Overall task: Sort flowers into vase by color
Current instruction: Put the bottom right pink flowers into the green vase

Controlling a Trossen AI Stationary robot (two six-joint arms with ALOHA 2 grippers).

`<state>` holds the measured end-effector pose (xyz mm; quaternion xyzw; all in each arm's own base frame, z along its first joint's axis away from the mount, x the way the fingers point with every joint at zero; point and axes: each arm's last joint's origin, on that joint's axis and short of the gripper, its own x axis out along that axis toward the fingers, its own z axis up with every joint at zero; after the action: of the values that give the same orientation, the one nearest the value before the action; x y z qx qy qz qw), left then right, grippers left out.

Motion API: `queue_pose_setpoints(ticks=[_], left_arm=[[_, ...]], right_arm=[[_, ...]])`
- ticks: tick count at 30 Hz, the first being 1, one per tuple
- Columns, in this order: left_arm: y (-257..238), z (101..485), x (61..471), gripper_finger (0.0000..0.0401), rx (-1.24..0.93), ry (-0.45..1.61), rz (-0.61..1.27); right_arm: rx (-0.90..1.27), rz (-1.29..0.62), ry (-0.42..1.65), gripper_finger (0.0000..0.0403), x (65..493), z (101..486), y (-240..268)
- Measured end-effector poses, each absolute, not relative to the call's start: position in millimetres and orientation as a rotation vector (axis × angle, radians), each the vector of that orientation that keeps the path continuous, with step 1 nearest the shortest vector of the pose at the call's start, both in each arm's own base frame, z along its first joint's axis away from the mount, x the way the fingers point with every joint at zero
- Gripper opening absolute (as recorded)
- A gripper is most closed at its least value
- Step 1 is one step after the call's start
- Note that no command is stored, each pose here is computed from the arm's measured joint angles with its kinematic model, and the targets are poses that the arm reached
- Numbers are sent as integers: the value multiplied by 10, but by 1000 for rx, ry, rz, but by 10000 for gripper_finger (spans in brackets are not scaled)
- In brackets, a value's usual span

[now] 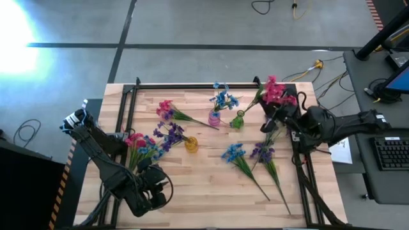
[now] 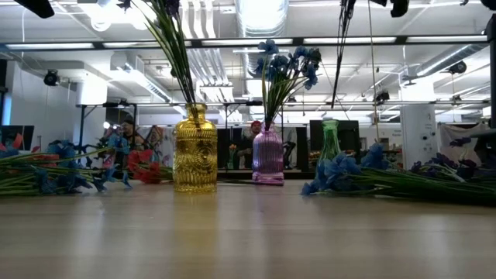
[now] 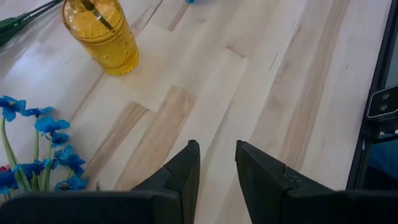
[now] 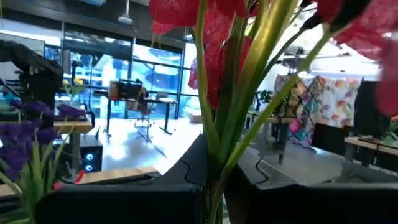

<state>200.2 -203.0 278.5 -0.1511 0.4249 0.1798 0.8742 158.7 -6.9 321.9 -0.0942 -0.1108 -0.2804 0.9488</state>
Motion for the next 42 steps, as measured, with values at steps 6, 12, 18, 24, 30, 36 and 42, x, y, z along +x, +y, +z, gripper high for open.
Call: queue_pose_setpoints(ticks=[6, 12, 18, 24, 30, 36, 42], left_arm=[[-2025, 2787, 2006, 91, -313, 880, 379], [-2024, 2787, 2010, 91, -319, 877, 383], [-2025, 2788, 2011, 91, -325, 875, 384], [-2025, 2788, 2010, 91, -324, 876, 384], [-2023, 2787, 2009, 91, -322, 877, 385], [-2017, 2791, 2012, 91, -301, 858, 391], [-2017, 2791, 2012, 91, -298, 859, 389]], right_arm=[[-201, -591, -203, 22, 1600, 3157, -102], [-190, -605, -239, 22, 1641, 3052, -116], [-186, -626, -238, 22, 1646, 3009, -137], [-173, -658, -217, 22, 1661, 2964, -152], [-147, -652, -196, 23, 1716, 2901, -152], [-118, -652, -175, 41, 1778, 2845, -152], [-96, -660, -162, 80, 1808, 2813, -155]])
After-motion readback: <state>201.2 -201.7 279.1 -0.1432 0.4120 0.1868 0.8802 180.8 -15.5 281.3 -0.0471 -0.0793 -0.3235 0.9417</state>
